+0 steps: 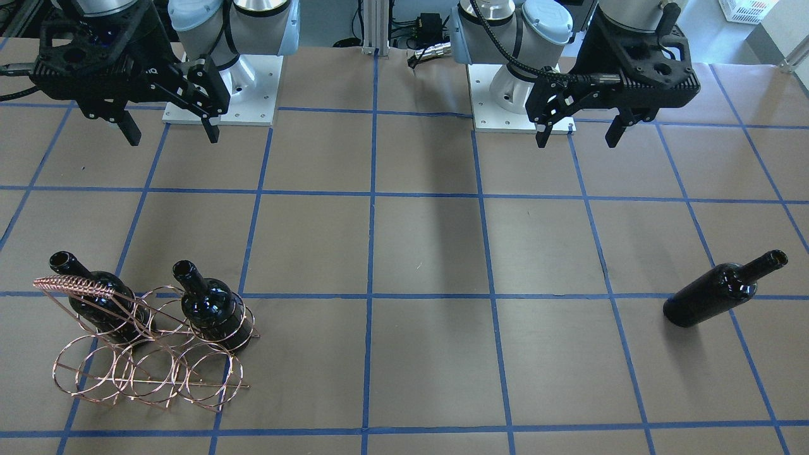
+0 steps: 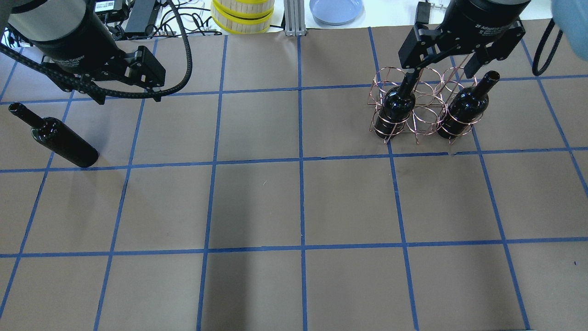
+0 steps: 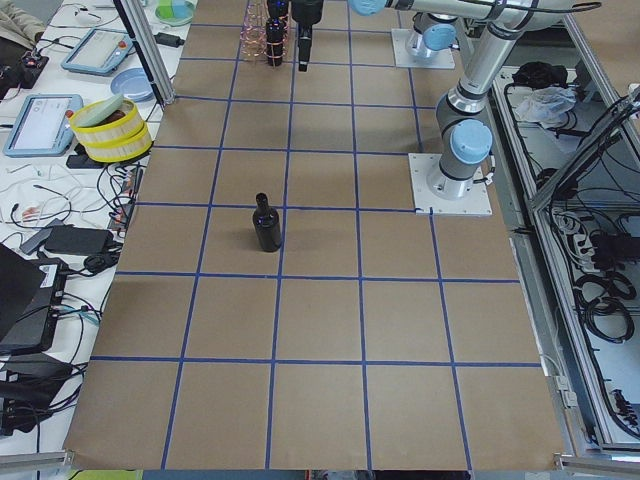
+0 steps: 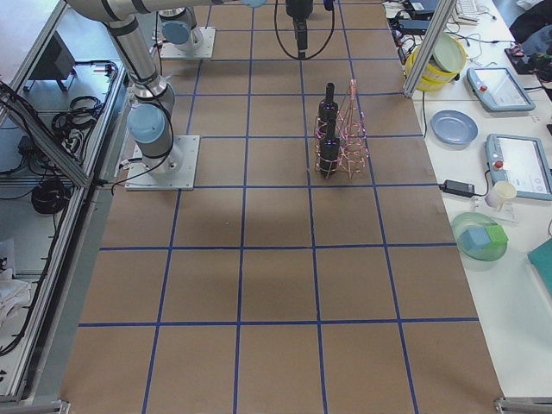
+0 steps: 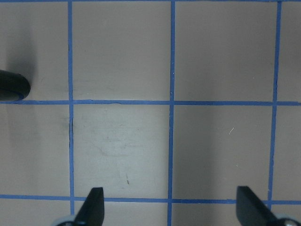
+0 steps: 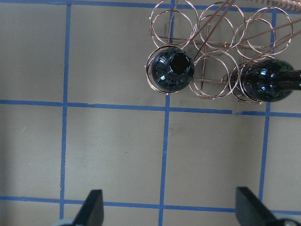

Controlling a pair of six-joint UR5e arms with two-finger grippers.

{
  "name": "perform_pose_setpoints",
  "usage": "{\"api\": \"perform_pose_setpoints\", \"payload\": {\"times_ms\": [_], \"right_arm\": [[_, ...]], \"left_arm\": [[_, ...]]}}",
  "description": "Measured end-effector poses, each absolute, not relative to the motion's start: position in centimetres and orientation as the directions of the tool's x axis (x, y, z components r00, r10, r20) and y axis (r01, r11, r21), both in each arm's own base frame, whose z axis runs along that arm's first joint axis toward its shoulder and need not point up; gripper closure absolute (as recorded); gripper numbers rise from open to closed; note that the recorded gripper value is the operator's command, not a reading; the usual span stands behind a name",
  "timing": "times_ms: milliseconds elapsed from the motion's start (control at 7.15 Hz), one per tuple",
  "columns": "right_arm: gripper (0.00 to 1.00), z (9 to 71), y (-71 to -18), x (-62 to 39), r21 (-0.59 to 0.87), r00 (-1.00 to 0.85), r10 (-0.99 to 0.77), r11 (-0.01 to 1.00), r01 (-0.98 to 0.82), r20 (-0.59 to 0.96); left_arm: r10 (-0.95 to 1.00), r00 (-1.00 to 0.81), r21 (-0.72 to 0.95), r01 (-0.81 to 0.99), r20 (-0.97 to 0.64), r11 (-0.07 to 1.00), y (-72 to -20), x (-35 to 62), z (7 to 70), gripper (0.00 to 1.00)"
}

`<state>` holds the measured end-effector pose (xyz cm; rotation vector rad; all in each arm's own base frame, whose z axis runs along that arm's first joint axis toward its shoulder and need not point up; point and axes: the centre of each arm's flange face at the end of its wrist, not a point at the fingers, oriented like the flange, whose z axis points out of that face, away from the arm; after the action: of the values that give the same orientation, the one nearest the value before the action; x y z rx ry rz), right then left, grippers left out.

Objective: Place wine into wine basket
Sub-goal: 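Move the left gripper over the neck of the lying black bottle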

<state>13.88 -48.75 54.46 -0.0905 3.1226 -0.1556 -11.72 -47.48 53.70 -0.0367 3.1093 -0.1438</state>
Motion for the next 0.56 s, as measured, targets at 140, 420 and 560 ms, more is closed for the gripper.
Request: {"api": "perform_pose_setpoints", "payload": {"times_ms": [140, 420, 560], "right_arm": [[0.00, 54.47, -48.73, 13.88, -0.099, -0.998, -0.059, 0.993, -0.058, -0.010], [0.00, 54.45, -48.70, 13.87, -0.097, -0.998, -0.060, 0.994, -0.059, -0.009], [0.00, 54.44, -48.69, 13.87, -0.096, -0.998, -0.060, 0.994, -0.059, -0.009]], "left_arm": [[-0.020, -0.999, -0.089, -0.017, -0.030, 0.996, -47.43, -11.72, 53.53, 0.00], [-0.007, -0.999, -0.084, -0.004, -0.032, 0.996, -47.36, -11.72, 53.35, 0.00], [-0.005, -0.999, -0.082, -0.002, -0.033, 0.997, -47.37, -11.71, 53.28, 0.00]]}}
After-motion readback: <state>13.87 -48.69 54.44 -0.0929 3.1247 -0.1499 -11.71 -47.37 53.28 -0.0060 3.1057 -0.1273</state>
